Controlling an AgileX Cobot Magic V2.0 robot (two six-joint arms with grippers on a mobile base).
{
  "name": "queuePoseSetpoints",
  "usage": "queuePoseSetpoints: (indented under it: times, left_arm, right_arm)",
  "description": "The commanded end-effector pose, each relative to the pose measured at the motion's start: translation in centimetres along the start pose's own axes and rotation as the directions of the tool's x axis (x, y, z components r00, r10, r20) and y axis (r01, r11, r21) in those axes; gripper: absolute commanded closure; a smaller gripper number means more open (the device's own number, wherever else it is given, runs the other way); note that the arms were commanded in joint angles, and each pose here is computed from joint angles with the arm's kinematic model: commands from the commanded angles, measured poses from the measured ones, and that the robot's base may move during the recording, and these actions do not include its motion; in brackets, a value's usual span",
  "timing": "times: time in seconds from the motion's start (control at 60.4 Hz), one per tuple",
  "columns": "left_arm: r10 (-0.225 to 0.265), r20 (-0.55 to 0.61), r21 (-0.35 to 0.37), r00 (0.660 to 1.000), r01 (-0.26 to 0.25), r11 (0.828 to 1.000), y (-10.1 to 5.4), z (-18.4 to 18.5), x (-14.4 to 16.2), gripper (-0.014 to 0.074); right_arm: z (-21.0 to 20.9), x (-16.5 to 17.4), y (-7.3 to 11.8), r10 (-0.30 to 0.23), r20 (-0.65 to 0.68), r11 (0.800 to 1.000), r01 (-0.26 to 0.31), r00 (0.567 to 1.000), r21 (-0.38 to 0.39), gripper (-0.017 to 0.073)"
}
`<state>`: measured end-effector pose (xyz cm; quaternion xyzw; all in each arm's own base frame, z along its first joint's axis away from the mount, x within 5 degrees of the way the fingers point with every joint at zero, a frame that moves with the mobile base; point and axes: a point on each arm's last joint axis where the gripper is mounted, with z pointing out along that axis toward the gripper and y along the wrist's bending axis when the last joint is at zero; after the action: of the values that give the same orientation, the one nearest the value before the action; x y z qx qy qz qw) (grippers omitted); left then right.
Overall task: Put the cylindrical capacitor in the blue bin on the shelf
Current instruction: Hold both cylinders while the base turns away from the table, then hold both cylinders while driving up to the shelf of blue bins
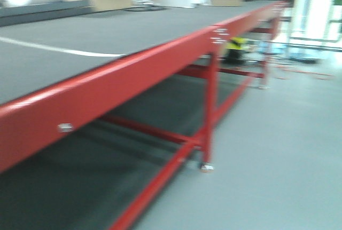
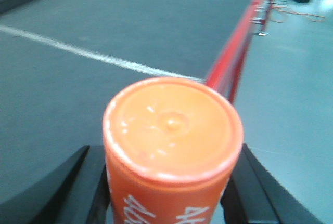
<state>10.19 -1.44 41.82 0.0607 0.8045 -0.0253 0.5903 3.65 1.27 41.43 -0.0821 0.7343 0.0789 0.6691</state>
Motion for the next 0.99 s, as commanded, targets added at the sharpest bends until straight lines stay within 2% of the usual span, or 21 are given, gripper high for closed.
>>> queuePoseSetpoints:
  times: [0.0, 0.977]
  left_arm:
    - [-0.007, 0.039, 0.011, 0.999, 0.007, 1.0, -0.06, -0.33, -0.4, 0.0704]
    - [-0.007, 0.039, 0.011, 0.999, 0.007, 1.0, -0.06, -0.33, -0.4, 0.0704]
  right_arm:
    - [-0.24, -0.41, 0.0, -0.004, 0.029, 1.0, 0.004, 1.0, 0.002, 0.0721]
    - [-0.24, -0.41, 0.0, -0.004, 0.029, 1.0, 0.004, 1.0, 0.002, 0.0721]
